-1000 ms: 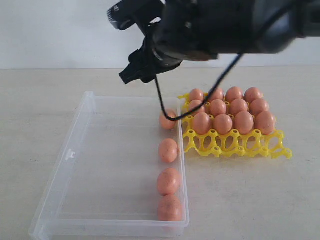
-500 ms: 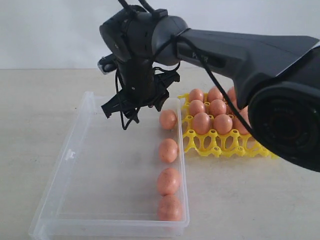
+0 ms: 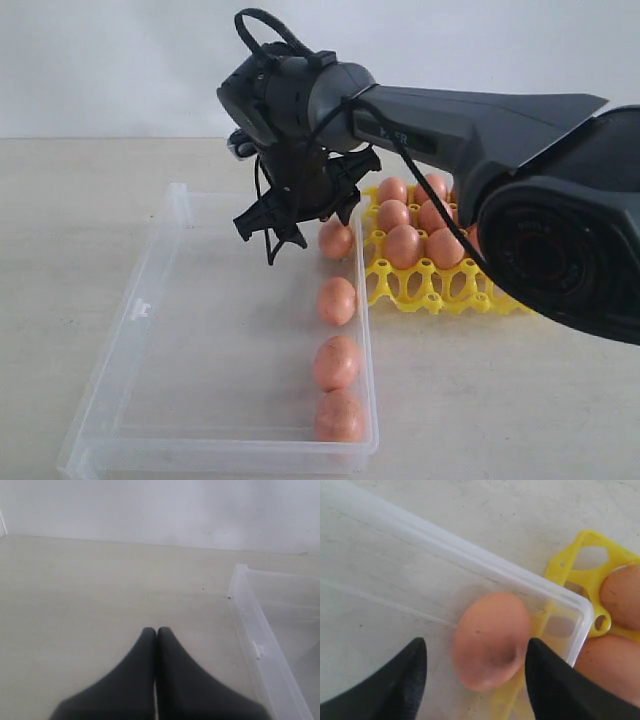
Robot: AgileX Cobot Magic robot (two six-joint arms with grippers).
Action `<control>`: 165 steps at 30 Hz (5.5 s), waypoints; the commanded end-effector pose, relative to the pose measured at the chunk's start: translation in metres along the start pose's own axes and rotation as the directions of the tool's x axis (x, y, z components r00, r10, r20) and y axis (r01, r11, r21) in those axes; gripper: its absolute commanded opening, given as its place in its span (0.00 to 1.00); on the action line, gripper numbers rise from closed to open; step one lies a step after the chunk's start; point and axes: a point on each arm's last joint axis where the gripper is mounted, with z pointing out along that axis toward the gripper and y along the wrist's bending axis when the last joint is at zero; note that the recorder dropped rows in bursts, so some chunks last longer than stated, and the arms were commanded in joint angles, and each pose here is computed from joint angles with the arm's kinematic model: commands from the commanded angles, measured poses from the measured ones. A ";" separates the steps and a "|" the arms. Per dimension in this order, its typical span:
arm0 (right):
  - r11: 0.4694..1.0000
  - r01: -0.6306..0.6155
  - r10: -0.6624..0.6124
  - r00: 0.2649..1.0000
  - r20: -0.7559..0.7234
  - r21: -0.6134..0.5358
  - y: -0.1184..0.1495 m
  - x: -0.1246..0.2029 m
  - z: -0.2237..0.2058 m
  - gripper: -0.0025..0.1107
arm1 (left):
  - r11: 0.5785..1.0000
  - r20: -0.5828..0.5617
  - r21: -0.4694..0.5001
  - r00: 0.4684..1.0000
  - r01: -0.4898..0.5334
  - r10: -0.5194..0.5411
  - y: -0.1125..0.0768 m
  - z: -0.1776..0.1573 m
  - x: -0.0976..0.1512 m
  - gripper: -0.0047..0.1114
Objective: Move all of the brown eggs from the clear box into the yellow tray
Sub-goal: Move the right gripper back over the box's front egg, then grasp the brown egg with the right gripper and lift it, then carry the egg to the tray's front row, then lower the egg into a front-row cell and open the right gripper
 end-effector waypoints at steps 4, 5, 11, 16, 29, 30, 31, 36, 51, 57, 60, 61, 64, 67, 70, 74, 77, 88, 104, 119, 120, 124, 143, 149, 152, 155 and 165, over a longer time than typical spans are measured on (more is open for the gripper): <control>1.000 -0.013 0.014 0.999 -0.038 0.024 -0.005 0.001 0.022 0.51 | 1.000 0.013 0.008 1.000 -0.007 0.007 -0.001 0.000 0.000 0.00; 1.000 -0.013 0.014 0.999 -0.039 0.024 -0.004 0.001 0.022 0.51 | 1.000 0.013 0.008 1.000 -0.007 0.007 -0.001 0.000 0.000 0.00; 1.000 -0.007 0.008 0.999 -0.050 0.021 0.000 0.003 0.032 0.51 | 1.000 -0.006 -0.003 1.000 -0.008 0.008 0.000 0.000 0.001 0.02; 1.000 0.008 -0.007 0.999 -0.035 0.014 0.001 0.002 0.031 0.16 | 1.000 -0.003 -0.007 1.000 -0.021 0.021 0.001 0.000 0.001 0.16; 0.976 0.210 -0.191 0.956 0.220 -0.065 0.013 -0.013 -0.028 0.02 | 0.998 0.009 -0.016 0.998 -0.057 0.057 0.001 0.000 0.000 0.22; 0.973 0.219 -0.190 0.941 0.279 -0.076 0.014 -0.014 -0.035 0.02 | 0.998 0.009 -0.016 0.998 -0.057 0.057 0.001 0.000 0.000 0.20; 0.969 0.231 -0.190 0.924 0.332 -0.087 0.016 -0.015 -0.041 0.02 | 0.998 0.009 -0.016 0.998 -0.057 0.057 0.001 0.000 0.000 0.19; 0.934 0.312 -0.128 0.744 0.656 -0.172 0.020 -0.003 -0.075 0.02 | 0.998 0.007 -0.017 0.998 -0.057 0.057 0.002 0.000 0.000 0.05; 0.956 0.151 0.199 0.298 0.934 -0.252 -0.172 0.094 -0.079 0.02 | 0.998 -0.001 -0.022 0.998 -0.057 0.057 0.002 0.000 0.001 0.00; 0.580 0.507 0.278 0.612 0.740 -0.637 -0.225 0.138 -0.026 0.02 | 0.998 -0.001 -0.022 0.998 -0.057 0.057 0.002 0.000 0.001 0.00; 0.560 0.492 0.286 0.641 0.713 -0.667 -0.210 0.157 0.000 0.02 | 0.998 0.001 -0.020 0.998 -0.057 0.057 0.002 0.000 0.001 0.00; 0.553 0.485 0.303 0.640 0.706 -0.677 -0.201 0.161 0.006 0.02 | 0.998 0.001 -0.020 0.998 -0.057 0.057 0.002 0.000 0.001 0.00; 0.544 0.503 0.306 0.627 0.717 -0.672 -0.171 0.178 0.021 0.02 | 0.998 0.001 -0.020 0.998 -0.057 0.057 0.002 0.000 0.001 0.00; 0.619 0.511 0.233 0.605 0.761 -0.596 -0.155 0.181 0.030 0.02 | 0.998 0.001 -0.020 0.998 -0.057 0.057 0.002 0.000 0.001 0.00; 0.659 0.490 0.217 0.602 0.768 -0.570 -0.147 0.174 0.031 0.02 | 0.998 0.001 -0.020 0.998 -0.057 0.057 0.002 0.000 0.001 0.00; 0.707 0.482 0.169 0.595 0.786 -0.517 -0.142 0.170 0.034 0.02 | 0.998 0.001 -0.020 0.998 -0.057 0.057 0.002 0.000 0.001 0.00; 0.752 0.432 0.133 0.641 0.756 -0.497 -0.146 0.171 0.041 0.02 | 0.998 0.001 -0.020 0.998 -0.057 0.057 0.002 0.000 0.001 0.00; 0.741 0.419 0.123 0.683 0.720 -0.524 -0.136 0.174 0.055 0.02 | 0.998 0.005 -0.018 0.998 -0.057 0.057 0.002 0.000 0.000 0.00; 0.755 0.349 0.187 0.696 0.693 -0.555 -0.136 0.171 0.054 0.33 | 0.998 0.005 -0.018 0.998 -0.057 0.057 0.002 0.000 0.000 0.00; 0.740 0.351 0.186 0.713 0.676 -0.574 -0.134 0.173 0.055 0.48 | 0.998 0.005 -0.018 0.998 -0.057 0.057 0.002 0.000 0.000 0.00; 0.740 0.351 0.186 0.713 0.676 -0.574 -0.134 0.173 0.055 0.48 | 0.998 0.005 -0.018 0.998 -0.057 0.057 0.002 0.000 0.000 0.00; 0.740 0.351 0.186 0.713 0.676 -0.574 -0.134 0.173 0.055 0.48 | 0.998 0.005 -0.018 0.998 -0.057 0.057 0.002 0.000 0.000 0.00; 0.770 0.478 0.019 0.646 0.763 -0.423 -0.135 0.174 0.057 0.48 | 0.998 0.005 -0.018 0.998 -0.057 0.057 0.002 0.000 0.000 0.00; 0.765 0.503 -0.009 0.633 0.774 -0.402 -0.135 0.174 0.057 0.47 | 0.998 0.005 -0.018 0.998 -0.057 0.057 0.002 0.000 0.000 0.00; 0.747 0.534 -0.034 0.625 0.780 -0.396 -0.133 0.176 0.057 0.49 | 0.998 0.005 -0.018 0.998 -0.057 0.057 0.002 0.000 0.000 0.00; 0.738 0.536 -0.031 0.634 0.773 -0.409 -0.132 0.177 0.057 0.61 | 0.998 0.005 -0.018 0.998 -0.057 0.057 0.002 0.000 0.000 0.00; 0.756 0.503 -0.007 0.646 0.763 -0.419 -0.134 0.175 0.057 0.69 | 0.998 0.005 -0.018 0.998 -0.057 0.057 0.002 0.000 0.000 0.00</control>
